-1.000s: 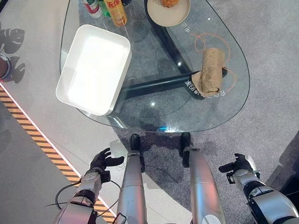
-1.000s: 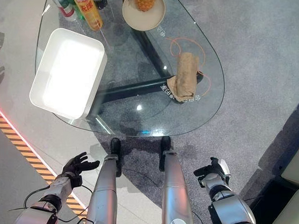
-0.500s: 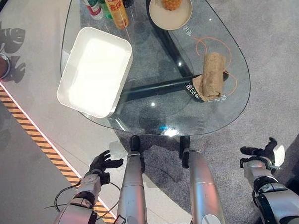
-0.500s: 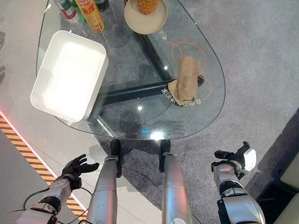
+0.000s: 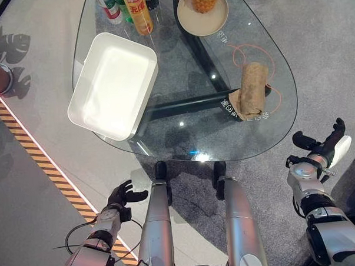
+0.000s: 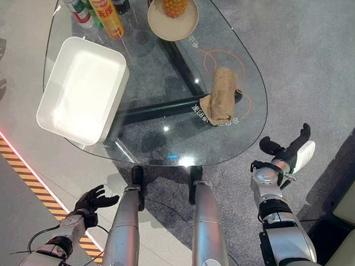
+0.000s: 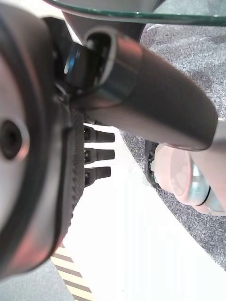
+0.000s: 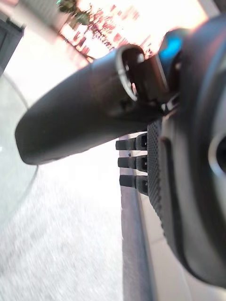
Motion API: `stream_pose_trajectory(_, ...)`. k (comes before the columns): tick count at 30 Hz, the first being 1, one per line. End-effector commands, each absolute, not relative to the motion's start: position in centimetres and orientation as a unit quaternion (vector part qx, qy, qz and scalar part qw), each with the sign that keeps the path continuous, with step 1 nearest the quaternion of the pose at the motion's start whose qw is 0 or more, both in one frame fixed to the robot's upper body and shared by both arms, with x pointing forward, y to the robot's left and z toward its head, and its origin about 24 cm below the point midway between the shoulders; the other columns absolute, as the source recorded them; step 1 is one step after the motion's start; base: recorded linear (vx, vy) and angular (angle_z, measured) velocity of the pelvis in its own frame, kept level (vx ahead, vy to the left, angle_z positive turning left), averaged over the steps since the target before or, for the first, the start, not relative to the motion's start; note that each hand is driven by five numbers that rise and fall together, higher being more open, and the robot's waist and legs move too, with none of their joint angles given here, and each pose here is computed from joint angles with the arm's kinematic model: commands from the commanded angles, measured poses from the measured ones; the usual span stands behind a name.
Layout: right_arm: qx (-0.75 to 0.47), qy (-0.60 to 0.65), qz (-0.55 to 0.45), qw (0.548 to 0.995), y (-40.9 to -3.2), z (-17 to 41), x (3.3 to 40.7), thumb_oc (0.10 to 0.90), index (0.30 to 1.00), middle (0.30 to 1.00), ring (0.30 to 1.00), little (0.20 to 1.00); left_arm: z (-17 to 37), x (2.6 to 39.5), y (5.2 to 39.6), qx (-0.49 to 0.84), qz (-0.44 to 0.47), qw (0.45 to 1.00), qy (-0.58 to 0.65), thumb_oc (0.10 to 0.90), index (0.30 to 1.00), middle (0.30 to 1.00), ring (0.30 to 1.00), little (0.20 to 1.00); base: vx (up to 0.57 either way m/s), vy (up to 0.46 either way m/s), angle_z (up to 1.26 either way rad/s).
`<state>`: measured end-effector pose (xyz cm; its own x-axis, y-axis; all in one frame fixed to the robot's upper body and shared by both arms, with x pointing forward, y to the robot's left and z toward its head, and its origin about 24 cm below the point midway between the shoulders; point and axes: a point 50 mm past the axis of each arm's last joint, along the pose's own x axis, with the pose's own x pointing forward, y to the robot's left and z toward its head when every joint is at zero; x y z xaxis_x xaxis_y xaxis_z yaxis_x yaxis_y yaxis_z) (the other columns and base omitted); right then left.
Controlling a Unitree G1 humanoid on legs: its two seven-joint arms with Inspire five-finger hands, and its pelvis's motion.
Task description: Wipe the table with a cloth and put it in the basket.
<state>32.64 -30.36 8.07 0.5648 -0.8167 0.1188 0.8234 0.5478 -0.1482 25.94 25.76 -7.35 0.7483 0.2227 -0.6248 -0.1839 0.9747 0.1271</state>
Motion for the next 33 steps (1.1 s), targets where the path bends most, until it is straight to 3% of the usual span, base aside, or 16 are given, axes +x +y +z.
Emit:
stream_pose_trajectory(1,-0.104,-0.137,-0.499,0.85,-32.6,12.9,31.8,0.8,0.9,0.9,0.9,0.9,-8.5,23.3,27.4,0.027,0.142,0.922,0.359,0.8,0.9,0.9,0.9,0.9,0.01,0.046,0.0)
stream_pose_trajectory(15,-0.098,-0.253,-0.414,0.869,-26.9,18.1,33.4,0.8,0.9,0.9,0.9,0.9,-8.9,23.3,26.3,0.013,0.142,0.923,0.358,0.8,0.9,0.9,0.9,0.9,0.0,0.021,0.0)
stream_pose_trajectory(33,-0.142,-0.238,-0.259,0.925,-20.2,17.9,35.3,0.8,0.9,0.9,0.9,0.9,-9.1,23.7,25.1,0.016,0.129,0.925,0.358,0.8,0.9,0.9,0.9,0.9,0.0,0.0,-0.01)
